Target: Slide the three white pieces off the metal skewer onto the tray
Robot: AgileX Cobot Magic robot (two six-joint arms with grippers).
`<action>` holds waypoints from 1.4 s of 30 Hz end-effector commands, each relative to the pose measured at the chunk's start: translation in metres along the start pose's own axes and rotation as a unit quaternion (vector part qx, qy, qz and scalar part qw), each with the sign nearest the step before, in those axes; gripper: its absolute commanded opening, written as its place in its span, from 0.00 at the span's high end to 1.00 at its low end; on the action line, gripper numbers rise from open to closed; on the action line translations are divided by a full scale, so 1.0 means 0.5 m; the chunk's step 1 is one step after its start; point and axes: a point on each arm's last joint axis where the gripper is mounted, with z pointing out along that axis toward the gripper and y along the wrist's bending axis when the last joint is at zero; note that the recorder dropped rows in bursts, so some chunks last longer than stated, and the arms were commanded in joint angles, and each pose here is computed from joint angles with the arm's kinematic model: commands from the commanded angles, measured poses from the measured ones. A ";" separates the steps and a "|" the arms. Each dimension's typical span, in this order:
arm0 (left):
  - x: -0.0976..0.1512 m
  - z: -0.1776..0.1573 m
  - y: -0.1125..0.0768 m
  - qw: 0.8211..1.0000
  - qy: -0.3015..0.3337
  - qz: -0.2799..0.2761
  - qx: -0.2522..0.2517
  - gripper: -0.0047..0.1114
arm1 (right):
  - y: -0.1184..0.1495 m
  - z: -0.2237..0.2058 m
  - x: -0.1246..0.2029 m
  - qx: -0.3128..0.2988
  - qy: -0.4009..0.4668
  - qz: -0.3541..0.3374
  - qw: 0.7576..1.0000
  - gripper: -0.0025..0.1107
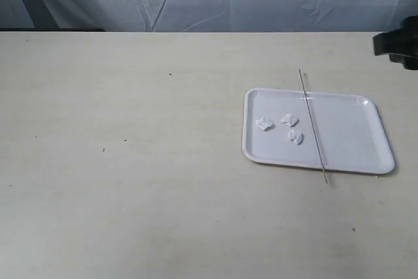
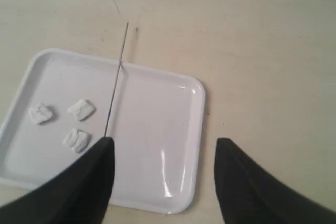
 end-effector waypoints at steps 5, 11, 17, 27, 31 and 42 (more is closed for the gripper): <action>0.083 -0.075 -0.003 0.980 -0.070 -0.115 -0.148 0.96 | -0.037 -0.167 0.116 -0.019 -0.160 0.006 0.987 0.77; 0.098 -0.069 -0.040 0.987 -0.049 -0.142 -0.051 0.96 | -0.053 -0.221 0.201 -0.025 -0.178 0.039 0.983 0.98; 0.099 -0.067 -0.056 0.989 -0.037 -0.141 -0.007 0.96 | -0.074 -0.244 0.238 0.017 -0.165 0.028 0.986 0.97; 0.099 -0.067 -0.057 0.989 -0.037 -0.141 -0.005 0.96 | -0.081 -0.253 0.250 0.038 -0.162 0.052 0.985 0.97; 0.096 -0.076 -0.062 0.990 -0.050 -0.133 -0.005 0.96 | -0.080 -0.262 0.250 0.034 -0.198 0.068 0.977 0.97; 0.120 -0.107 -0.086 0.991 -0.095 -0.097 -0.004 0.96 | -0.069 -0.212 0.321 0.050 -0.303 0.082 0.948 0.97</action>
